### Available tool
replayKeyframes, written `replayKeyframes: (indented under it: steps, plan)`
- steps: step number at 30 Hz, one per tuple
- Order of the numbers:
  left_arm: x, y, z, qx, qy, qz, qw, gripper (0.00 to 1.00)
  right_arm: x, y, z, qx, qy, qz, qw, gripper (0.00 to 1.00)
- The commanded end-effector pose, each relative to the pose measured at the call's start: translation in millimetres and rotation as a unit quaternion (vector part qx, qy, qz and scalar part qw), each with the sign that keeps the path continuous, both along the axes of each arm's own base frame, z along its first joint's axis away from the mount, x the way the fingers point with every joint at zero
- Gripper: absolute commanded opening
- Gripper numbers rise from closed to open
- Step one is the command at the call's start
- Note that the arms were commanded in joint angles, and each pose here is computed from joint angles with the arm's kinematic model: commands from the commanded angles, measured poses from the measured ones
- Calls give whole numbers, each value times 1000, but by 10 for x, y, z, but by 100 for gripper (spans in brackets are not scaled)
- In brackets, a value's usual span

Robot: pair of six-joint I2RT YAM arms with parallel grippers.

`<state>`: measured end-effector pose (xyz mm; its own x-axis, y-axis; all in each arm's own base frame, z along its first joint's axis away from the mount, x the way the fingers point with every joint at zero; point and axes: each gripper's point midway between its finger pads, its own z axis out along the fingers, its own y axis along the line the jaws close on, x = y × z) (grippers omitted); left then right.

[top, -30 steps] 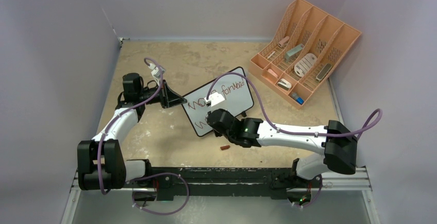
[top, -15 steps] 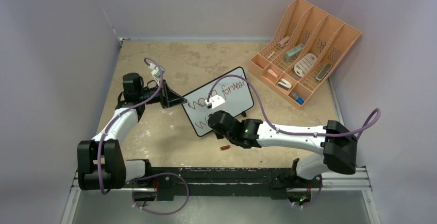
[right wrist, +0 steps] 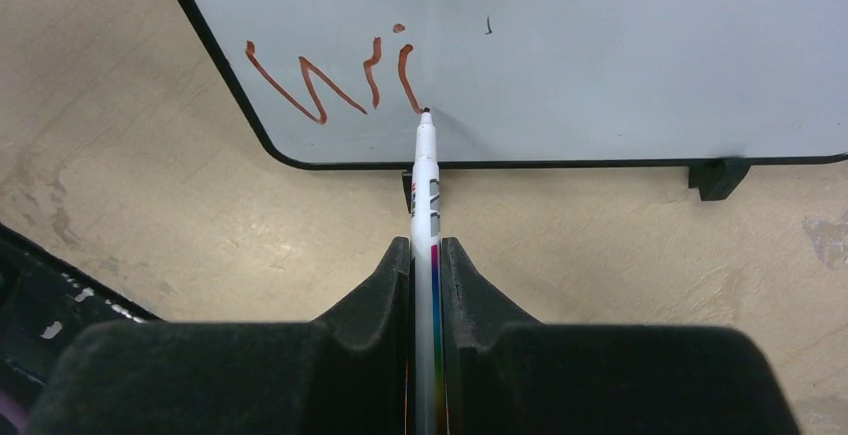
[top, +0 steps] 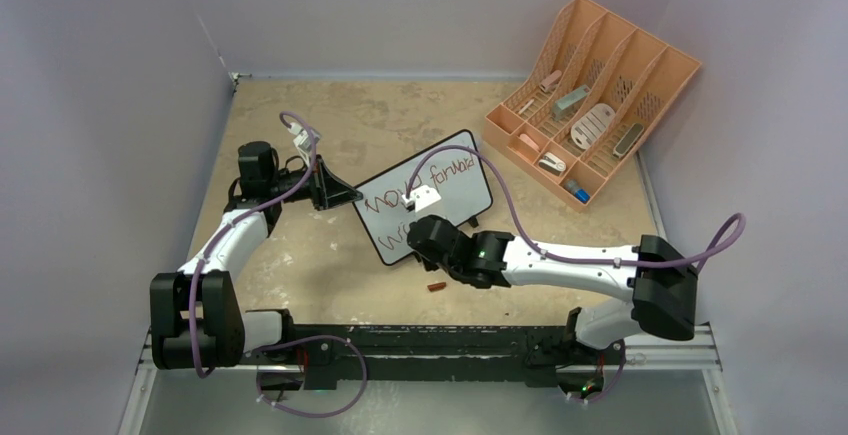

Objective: Write a sentence on the whiteboard

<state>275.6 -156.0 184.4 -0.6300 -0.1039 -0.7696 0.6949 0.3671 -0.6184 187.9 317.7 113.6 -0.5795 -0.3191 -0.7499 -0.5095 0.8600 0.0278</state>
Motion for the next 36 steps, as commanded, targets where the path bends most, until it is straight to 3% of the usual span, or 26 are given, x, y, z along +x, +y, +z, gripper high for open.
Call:
replayKeyframes:
  steps: [1,21,36]
  plan:
    - [59,4,43,7,-18,1,1000,0,85,59,443,50,-30,-10,998,0]
    - [52,3,47,6,-18,-1,1000,0,194,116,310,47,-32,-23,998,0]
    - [50,0,50,6,-19,-2,1000,0,316,-103,214,27,-34,-54,998,0]
